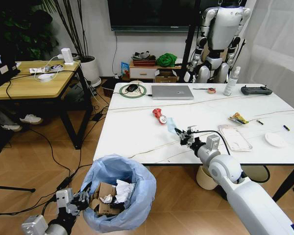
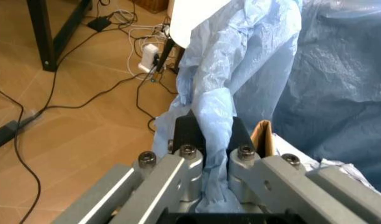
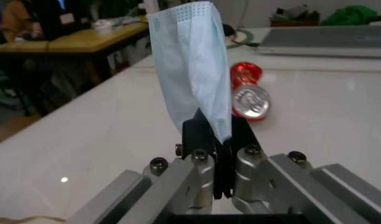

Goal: Pick up the trash bin and place the trash from the table into it.

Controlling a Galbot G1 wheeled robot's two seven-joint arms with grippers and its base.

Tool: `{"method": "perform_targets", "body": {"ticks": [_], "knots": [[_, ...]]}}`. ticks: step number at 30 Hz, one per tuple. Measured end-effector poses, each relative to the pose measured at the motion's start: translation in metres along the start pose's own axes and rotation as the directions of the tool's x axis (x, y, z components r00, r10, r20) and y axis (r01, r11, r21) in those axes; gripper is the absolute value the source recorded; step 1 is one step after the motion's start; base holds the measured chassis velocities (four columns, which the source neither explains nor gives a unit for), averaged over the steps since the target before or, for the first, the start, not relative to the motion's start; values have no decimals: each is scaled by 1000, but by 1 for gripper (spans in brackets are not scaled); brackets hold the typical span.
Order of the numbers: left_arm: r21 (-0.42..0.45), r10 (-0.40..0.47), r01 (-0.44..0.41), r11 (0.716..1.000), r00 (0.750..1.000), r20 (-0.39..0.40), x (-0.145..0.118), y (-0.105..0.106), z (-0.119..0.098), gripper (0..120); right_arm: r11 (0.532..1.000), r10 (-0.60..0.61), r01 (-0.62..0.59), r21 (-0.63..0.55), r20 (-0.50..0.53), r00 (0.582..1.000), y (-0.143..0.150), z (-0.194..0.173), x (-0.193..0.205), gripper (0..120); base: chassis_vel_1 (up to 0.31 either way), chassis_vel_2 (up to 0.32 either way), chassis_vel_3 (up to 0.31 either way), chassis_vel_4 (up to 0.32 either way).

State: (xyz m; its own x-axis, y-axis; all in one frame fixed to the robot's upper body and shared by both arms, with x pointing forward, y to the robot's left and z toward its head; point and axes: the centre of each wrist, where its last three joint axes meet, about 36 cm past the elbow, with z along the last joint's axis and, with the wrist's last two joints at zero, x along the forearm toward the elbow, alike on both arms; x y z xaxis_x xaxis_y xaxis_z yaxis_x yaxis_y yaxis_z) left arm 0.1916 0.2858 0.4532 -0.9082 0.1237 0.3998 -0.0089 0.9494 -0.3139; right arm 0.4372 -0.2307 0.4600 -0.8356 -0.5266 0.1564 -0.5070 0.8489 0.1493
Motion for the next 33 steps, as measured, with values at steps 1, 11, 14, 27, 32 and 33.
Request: {"method": "perform_targets", "body": {"ticks": [1,11,14,27,32,33], "knots": [[0,0,0,1000,1000,0,0,0,0,0,999,-34,34,-1,14,999,7,-2,3,0,0,0,0,0],[2,-3,3,1000,1000,7,1,-1,-2,0,867,-489,498,-28,151,859,117,15,33,0,0,0,0,0],[3,-4,4,1000,1000,8,1,-1,-2,0,845,-526,534,-22,150,837,126,20,36,0,0,0,0,0],[9,-4,4,1000,1000,12,1,-3,-2,0,837,-526,527,147,-54,849,139,56,55,31,0,0,0,0],[10,-4,4,1000,1000,10,1,-3,-2,0,852,-475,481,207,-79,876,133,52,61,52,0,0,0,0],[10,-4,4,1000,1000,10,1,-3,-2,0,852,-475,481,207,-79,876,133,52,61,52,0,0,0,0]]}}
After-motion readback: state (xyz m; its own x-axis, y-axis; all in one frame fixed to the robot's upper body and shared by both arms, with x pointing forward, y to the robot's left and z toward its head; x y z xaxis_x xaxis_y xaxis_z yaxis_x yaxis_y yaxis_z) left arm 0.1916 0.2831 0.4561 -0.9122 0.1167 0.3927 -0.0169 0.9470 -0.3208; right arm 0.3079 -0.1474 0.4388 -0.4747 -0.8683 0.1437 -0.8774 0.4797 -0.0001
